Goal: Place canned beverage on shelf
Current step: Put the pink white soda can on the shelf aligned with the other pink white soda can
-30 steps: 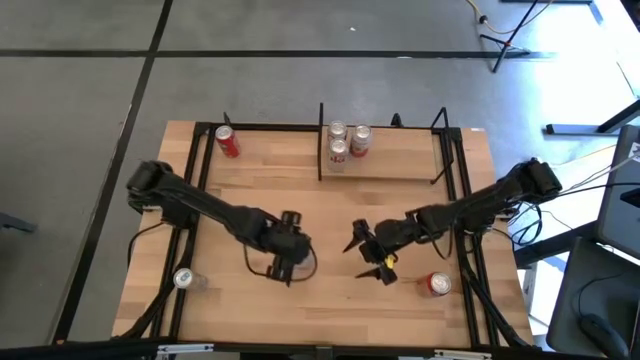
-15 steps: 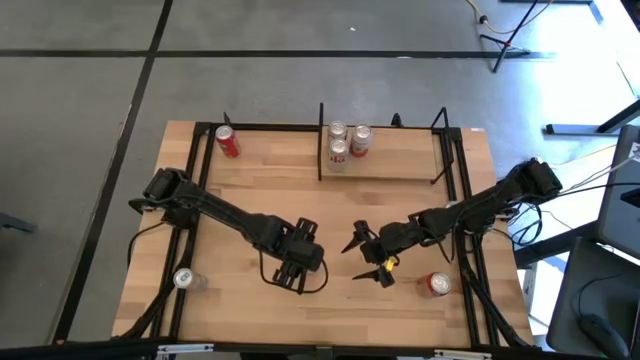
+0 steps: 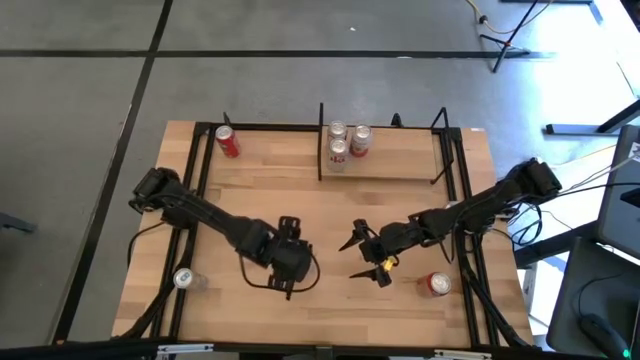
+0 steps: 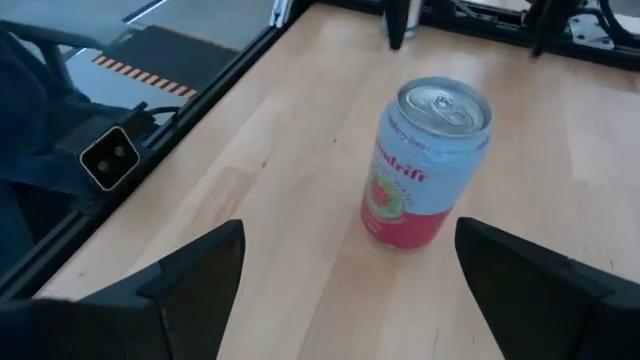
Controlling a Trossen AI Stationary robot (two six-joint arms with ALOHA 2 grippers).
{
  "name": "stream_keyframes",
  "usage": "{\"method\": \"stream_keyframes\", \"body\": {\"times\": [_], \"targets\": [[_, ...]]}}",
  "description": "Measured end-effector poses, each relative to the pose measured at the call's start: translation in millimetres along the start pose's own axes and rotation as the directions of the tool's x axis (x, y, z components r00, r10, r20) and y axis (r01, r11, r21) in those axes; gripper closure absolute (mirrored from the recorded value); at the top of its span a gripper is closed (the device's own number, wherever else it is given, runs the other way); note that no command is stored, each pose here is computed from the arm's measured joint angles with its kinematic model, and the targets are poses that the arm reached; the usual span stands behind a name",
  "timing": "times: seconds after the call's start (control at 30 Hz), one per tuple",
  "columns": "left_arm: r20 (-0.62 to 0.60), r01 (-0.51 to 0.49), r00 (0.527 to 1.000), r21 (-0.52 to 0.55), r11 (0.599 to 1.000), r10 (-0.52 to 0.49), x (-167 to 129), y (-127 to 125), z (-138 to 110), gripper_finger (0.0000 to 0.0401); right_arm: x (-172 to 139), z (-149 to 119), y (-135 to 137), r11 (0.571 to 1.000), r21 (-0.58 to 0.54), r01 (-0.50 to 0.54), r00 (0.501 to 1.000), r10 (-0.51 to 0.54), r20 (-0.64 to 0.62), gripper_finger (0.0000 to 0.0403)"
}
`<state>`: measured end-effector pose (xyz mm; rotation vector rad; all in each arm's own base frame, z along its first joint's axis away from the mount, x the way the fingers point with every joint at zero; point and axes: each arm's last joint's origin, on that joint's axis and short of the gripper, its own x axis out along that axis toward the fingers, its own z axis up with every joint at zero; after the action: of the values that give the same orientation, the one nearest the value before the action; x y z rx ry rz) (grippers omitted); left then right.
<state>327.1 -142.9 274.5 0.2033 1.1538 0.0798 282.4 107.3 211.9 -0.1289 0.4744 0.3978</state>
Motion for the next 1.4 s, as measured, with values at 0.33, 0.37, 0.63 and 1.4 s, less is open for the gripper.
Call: {"method": "stream_keyframes", "body": {"times": [0.33,0.37,0.63,1.4], "targets": [[0.128,-0.142,0.975,-0.276,0.951,0.182,31.5,-62.5,-60.0,0.0076,36.0,-13.4,-4.0,0.992,0.033,0.122,0.991,-0.124,0.057,0.0057],[0.139,-0.126,0.975,-0.288,0.949,0.172,38.0,-68.1,-68.1,0.0075,39.9,-15.5,-4.9,0.988,0.034,0.148,0.988,-0.149,0.051,0.0057],[0.295,-0.056,0.937,-0.398,0.916,0.186,70.9,-84.1,-103.1,0.0075,71.9,-20.2,-13.6,0.953,0.029,0.3,0.954,-0.3,0.005,0.0057],[0.363,-0.164,0.845,-0.523,0.836,0.393,76.8,-73.6,-110.2,0.0075,80.5,-17.1,-38.5,0.838,0.144,0.526,0.846,-0.532,0.008,0.0057]]}}
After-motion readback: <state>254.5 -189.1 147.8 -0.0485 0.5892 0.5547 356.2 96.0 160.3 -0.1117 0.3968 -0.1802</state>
